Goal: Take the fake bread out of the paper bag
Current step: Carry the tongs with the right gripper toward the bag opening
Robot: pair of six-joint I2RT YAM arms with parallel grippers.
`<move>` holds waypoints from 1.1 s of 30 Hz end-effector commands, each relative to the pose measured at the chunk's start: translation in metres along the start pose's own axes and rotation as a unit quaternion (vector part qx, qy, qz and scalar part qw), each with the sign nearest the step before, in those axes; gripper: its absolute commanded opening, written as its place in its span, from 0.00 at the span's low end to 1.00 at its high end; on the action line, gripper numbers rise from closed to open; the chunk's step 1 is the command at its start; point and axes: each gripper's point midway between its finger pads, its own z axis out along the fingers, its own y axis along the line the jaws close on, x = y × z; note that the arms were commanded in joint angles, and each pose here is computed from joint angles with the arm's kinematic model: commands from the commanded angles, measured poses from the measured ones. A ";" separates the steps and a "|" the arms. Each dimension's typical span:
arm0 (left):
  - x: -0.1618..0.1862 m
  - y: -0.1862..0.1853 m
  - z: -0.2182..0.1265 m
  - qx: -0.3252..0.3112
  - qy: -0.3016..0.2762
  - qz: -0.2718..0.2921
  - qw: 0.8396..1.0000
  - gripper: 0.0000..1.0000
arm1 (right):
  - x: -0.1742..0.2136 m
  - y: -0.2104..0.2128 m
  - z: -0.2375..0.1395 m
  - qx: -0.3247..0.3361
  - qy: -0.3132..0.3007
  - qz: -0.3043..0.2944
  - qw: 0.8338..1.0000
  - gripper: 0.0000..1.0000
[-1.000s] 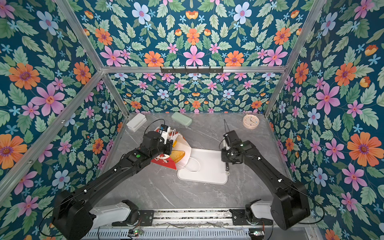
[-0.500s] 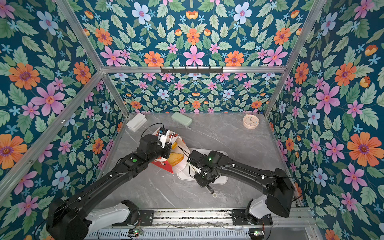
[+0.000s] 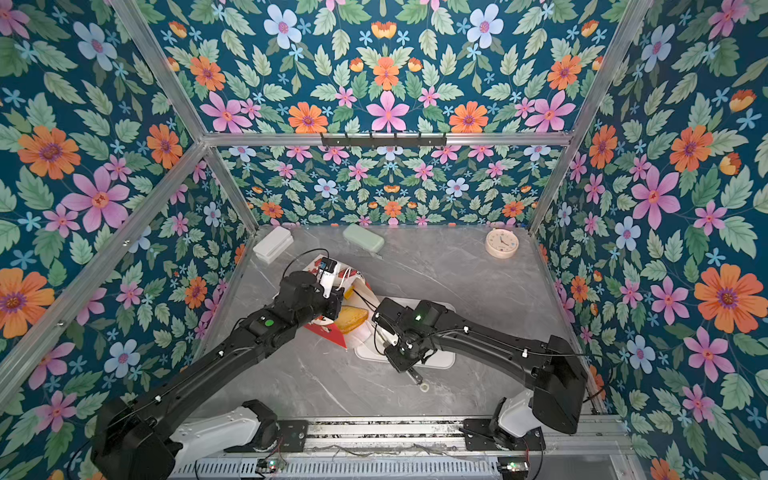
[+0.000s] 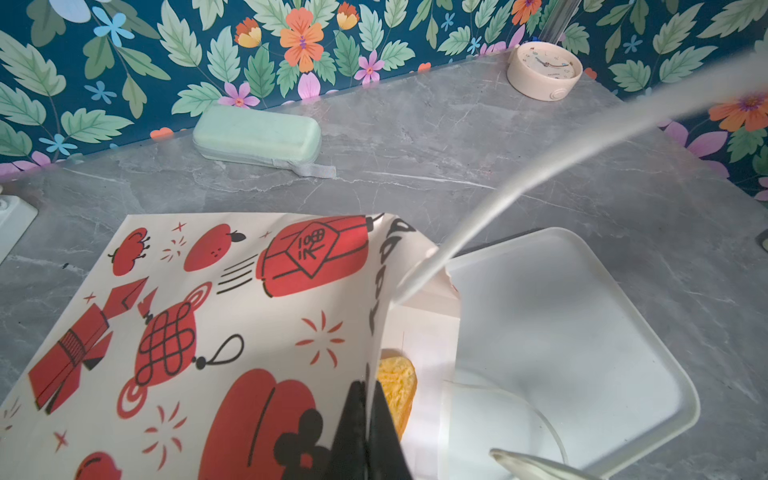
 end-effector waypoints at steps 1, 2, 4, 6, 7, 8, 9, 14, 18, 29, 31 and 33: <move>-0.008 0.000 -0.002 -0.002 -0.016 -0.005 1.000 0.00 | -0.008 0.000 -0.004 0.003 -0.022 0.000 1.000 0.29; -0.008 0.000 -0.002 -0.003 -0.015 -0.005 1.000 0.00 | -0.008 -0.001 -0.005 0.003 -0.025 0.002 1.000 0.29; -0.007 0.001 -0.002 -0.003 -0.015 -0.006 1.000 0.00 | -0.009 -0.002 -0.006 0.004 -0.032 0.005 0.999 0.31; -0.006 0.000 -0.002 -0.002 -0.014 -0.007 1.000 0.00 | -0.009 -0.003 -0.006 0.007 -0.036 0.007 0.999 0.32; -0.006 0.000 -0.001 -0.002 -0.014 -0.007 1.000 0.00 | -0.008 -0.003 -0.007 0.007 -0.037 0.008 0.999 0.32; -0.006 0.000 -0.002 -0.002 -0.015 -0.007 1.000 0.00 | -0.009 -0.003 -0.006 0.006 -0.038 0.008 0.999 0.31; -0.006 -0.001 -0.001 0.000 -0.014 -0.007 1.000 0.00 | -0.008 -0.003 -0.006 0.006 -0.038 0.008 0.999 0.31; -0.005 -0.001 -0.001 -0.001 -0.014 -0.009 1.000 0.00 | -0.009 -0.004 -0.005 0.007 -0.045 0.015 0.999 0.35; -0.004 -0.002 -0.001 -0.001 -0.013 -0.008 1.000 0.00 | -0.009 -0.005 -0.005 0.008 -0.048 0.017 0.999 0.34; -0.001 -0.001 -0.002 -0.005 -0.012 -0.007 1.000 0.00 | -0.022 0.014 -0.023 -0.064 -0.125 0.049 0.989 0.27; 0.000 -0.001 -0.002 -0.006 -0.011 -0.005 1.000 0.00 | -0.028 0.022 -0.030 -0.098 -0.145 0.061 0.983 0.32; 0.000 -0.001 -0.002 -0.007 -0.011 -0.005 1.000 0.00 | -0.034 0.024 -0.032 -0.127 -0.154 0.081 0.977 0.34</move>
